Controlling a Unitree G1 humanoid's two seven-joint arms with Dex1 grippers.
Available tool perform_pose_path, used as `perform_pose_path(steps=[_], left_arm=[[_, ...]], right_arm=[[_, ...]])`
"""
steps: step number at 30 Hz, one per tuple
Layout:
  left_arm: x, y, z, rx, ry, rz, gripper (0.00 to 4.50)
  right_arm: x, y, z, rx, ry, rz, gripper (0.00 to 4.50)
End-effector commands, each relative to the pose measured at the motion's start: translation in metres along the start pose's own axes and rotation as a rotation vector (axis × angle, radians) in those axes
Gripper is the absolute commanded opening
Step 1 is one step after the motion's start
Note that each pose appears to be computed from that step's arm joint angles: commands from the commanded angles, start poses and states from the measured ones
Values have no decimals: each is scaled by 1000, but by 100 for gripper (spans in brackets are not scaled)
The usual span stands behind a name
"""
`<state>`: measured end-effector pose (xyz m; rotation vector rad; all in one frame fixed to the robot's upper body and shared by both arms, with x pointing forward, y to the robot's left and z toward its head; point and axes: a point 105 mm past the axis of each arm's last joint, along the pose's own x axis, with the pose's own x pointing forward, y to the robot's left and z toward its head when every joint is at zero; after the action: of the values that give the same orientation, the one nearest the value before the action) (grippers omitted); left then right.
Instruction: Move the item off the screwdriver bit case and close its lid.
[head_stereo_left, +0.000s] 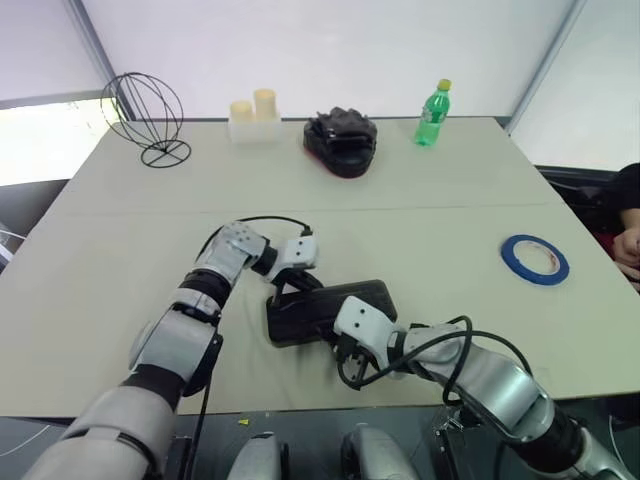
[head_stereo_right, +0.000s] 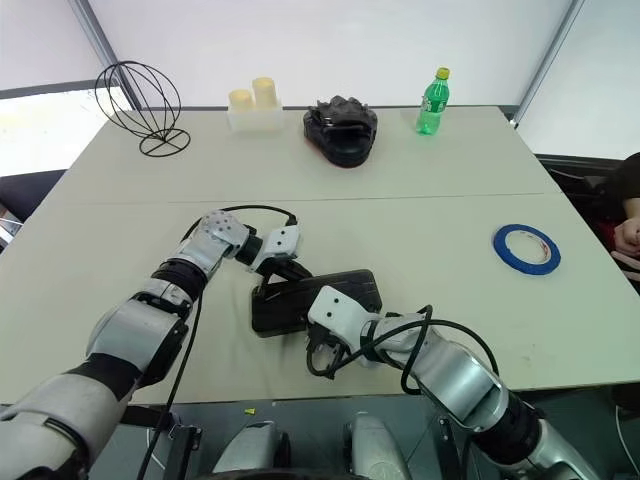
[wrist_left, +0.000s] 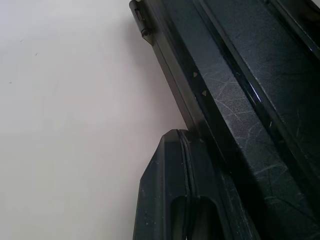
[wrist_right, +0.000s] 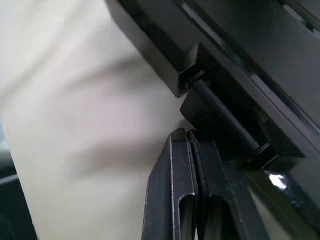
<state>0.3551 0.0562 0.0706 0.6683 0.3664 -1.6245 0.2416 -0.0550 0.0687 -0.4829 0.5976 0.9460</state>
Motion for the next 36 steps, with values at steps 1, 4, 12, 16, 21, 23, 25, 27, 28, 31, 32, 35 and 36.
perform_pose_path(steps=[1,4,12,16,21,23,25,27,28,31,32,35,36], left_arm=[[49,-41,-13,4,21,-215,0],[50,-35,-10,34,21,-164,0],[60,-38,-2,113,17,-187,0],[66,-39,-6,133,35,-167,0],[63,-6,3,159,46,72,0],[59,1,6,151,40,118,0],[54,7,9,152,33,146,0],[51,9,11,149,23,153,0],[50,9,11,145,17,149,0],[45,9,12,132,11,134,0],[44,9,11,127,14,128,0],[39,5,5,118,38,86,0],[38,3,2,117,50,69,0]], right_arm=[[-24,-74,25,44,-63,-406,7],[-25,-67,27,43,-53,-380,7],[-18,-48,29,11,-31,-305,7],[-19,-45,36,2,-42,-272,7],[-29,-12,17,-38,19,-87,7],[-36,-6,8,-31,39,-52,7],[-43,-1,2,-16,45,-17,7],[-50,5,0,0,40,34,7],[-53,5,1,18,30,48,7],[-59,5,3,33,12,74,7],[-60,5,3,34,9,83,7],[-57,0,1,37,16,70,7],[-55,-3,1,31,19,59,7]])
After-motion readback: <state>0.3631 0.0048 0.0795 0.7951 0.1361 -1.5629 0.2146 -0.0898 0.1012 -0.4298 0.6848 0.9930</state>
